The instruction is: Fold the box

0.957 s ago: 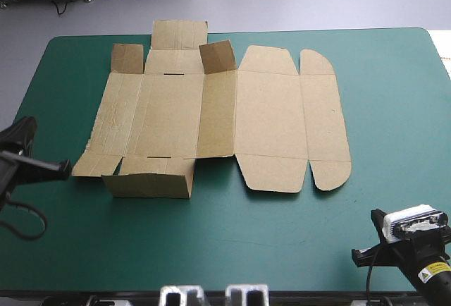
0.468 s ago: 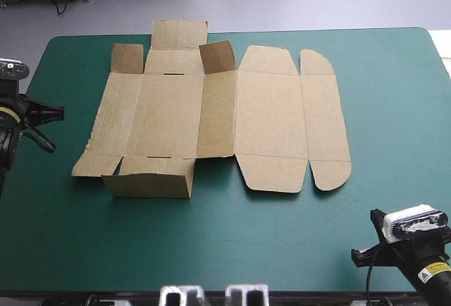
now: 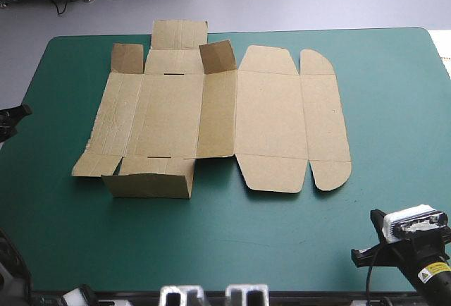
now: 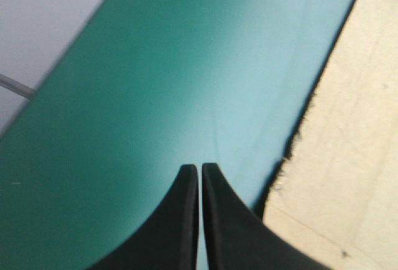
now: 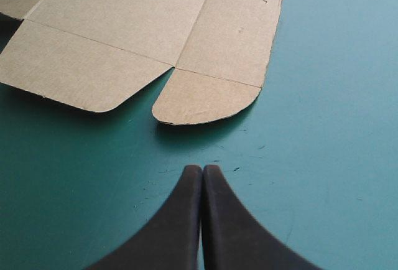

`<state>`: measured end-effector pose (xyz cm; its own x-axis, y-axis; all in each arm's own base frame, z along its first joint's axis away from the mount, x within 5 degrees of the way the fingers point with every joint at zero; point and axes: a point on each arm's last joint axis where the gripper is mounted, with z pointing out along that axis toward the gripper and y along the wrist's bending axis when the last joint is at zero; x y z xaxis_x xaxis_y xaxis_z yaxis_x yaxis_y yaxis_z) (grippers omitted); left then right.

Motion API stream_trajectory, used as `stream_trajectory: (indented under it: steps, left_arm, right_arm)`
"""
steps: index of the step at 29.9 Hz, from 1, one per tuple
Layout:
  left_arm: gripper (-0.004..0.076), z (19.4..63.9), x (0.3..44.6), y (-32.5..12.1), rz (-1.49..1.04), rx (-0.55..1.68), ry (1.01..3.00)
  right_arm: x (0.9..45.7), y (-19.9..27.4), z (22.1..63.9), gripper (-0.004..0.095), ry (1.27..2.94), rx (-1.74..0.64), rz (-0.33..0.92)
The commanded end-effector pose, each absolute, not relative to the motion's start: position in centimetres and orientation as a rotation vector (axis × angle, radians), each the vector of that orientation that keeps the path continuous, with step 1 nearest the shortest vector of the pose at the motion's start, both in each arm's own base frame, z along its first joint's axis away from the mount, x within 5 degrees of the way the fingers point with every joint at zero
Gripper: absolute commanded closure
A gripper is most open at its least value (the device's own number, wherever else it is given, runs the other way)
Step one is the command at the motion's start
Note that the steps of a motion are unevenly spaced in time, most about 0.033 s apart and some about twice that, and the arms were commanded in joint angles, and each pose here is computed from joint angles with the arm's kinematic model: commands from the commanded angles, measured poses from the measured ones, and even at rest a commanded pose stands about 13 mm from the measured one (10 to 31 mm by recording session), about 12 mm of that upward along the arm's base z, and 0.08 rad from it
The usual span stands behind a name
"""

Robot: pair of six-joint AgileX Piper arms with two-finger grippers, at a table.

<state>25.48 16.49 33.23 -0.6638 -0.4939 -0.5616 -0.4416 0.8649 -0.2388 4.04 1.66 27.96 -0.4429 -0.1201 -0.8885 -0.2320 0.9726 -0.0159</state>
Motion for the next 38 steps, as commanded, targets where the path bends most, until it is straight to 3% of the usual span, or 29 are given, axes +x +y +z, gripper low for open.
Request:
stream_trajectory:
  steps: [1,7,15,19,25,38]
  left_arm:
    - [0.071,33.5,26.7,17.7,-0.388,-0.72,2.248]
    - [0.071,30.6,29.1,18.8,-0.608,-0.67,2.26]
    - [0.0702,29.9,30.3,19.7,-0.654,-0.546,2.366]
    - [0.0612,29.9,31.2,20.1,-0.719,-0.517,2.385]
    - [0.0374,27.8,32.9,19.4,-0.832,-0.478,2.464]
    - [0.0363,22.3,36.7,15.6,-1.026,-0.403,2.605]
  right_arm:
    - [4.4,1.7,29.1,0.0931,1.972,-0.229,0.135]
    - [4.4,1.7,29.1,0.0931,1.972,-0.217,0.142]
    - [4.4,1.7,29.1,0.0931,1.974,-0.199,0.154]
    - [4.4,1.7,29.1,0.0931,1.978,-0.173,0.171]
    - [4.4,1.7,29.1,0.0931,1.979,-0.173,0.171]
    - [4.4,1.7,29.1,0.0931,1.983,-0.14,0.193]
